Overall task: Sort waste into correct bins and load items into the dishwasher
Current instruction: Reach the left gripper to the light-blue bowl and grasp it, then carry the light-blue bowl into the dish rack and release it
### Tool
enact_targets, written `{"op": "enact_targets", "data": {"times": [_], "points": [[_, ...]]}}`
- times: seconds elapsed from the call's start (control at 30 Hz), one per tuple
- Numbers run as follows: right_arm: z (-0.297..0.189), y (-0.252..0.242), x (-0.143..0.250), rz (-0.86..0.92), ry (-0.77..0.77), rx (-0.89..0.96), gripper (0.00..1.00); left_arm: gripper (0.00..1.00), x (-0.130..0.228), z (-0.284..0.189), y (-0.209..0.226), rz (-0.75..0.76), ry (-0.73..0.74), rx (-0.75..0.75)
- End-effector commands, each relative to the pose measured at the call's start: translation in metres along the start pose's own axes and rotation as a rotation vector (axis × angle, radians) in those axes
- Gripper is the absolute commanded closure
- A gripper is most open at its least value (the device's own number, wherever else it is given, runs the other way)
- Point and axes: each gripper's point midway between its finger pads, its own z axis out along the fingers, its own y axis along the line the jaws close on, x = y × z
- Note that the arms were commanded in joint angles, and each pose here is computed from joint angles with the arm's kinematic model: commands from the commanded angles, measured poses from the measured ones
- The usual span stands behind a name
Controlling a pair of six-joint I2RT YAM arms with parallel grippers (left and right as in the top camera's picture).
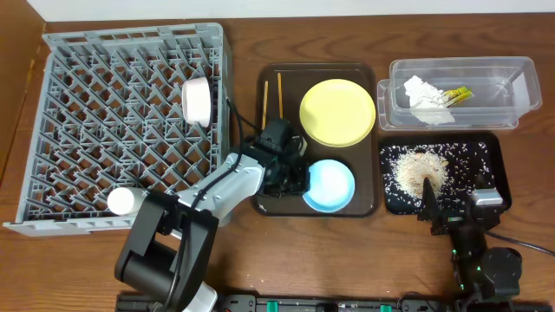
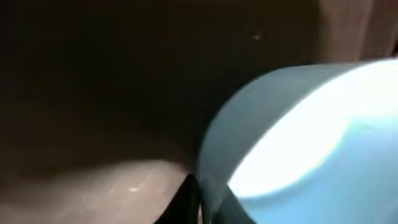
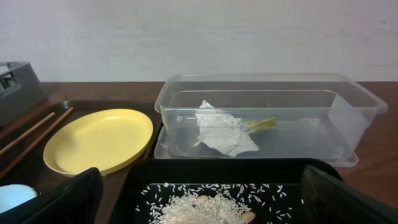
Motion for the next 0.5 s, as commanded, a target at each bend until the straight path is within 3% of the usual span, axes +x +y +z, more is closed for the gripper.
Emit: {"op": "enact_targets", "data": {"times": [0.0, 0.17, 0.27, 0.37, 0.47], "points": [[0.000, -0.003, 0.001, -0.011, -0.002, 0.014, 0.01, 0.92, 0.003, 0.001, -0.014, 0.051, 0.020, 0.088], [0.000, -0.003, 0.001, -0.011, -0.002, 0.014, 0.01, 0.92, -0.009, -0.032, -0.072, 0.155, 0.000, 0.464], [0.000, -0.003, 0.001, -0.011, -0.002, 0.014, 0.01, 0.93, -0.026, -0.065, -0.074, 0.131, -0.064, 0.518], [0.000, -0.003, 0.001, -0.011, -0.002, 0.014, 0.01, 0.93, -0.047, -0.097, -0.042, 0.058, -0.205, 0.363], [0.000, -0.003, 0.001, -0.011, -0.002, 0.014, 0.01, 0.92, -0.059, -0.164, 0.033, -0.100, -0.440, -0.024]]}}
